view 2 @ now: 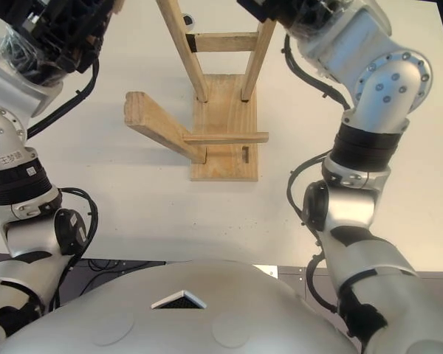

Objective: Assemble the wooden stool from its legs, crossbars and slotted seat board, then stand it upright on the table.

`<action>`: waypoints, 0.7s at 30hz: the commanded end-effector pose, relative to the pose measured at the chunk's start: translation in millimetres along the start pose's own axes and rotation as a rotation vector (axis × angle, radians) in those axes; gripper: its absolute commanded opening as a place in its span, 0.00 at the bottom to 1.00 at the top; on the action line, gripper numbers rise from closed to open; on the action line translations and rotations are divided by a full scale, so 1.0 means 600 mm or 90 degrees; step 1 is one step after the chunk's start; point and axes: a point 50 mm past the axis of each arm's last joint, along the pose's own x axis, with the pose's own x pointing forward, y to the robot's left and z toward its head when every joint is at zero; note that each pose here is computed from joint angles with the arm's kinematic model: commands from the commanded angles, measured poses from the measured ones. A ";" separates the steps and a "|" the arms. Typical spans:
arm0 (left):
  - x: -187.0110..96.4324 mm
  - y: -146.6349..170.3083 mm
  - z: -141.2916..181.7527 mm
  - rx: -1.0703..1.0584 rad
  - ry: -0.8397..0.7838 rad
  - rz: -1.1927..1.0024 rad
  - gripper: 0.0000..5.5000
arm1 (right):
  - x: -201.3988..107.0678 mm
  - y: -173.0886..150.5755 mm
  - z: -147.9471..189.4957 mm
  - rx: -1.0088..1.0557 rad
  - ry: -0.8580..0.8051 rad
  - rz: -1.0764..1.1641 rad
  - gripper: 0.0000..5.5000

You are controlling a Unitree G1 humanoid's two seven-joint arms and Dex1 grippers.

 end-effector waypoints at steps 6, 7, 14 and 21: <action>-0.002 -0.008 -0.011 -0.022 0.006 -0.002 0.36 | 0.012 0.010 0.026 0.007 -0.032 0.034 0.45; -0.002 -0.008 -0.011 -0.025 0.005 -0.003 0.36 | 0.012 0.009 0.026 0.006 -0.031 0.033 0.44; 0.001 -0.007 -0.013 -0.045 0.021 0.012 0.43 | 0.009 0.009 0.020 0.000 -0.024 0.039 0.37; -0.055 0.010 -0.031 -0.076 0.039 0.108 0.64 | -0.062 -0.021 0.017 -0.084 0.022 -0.081 0.37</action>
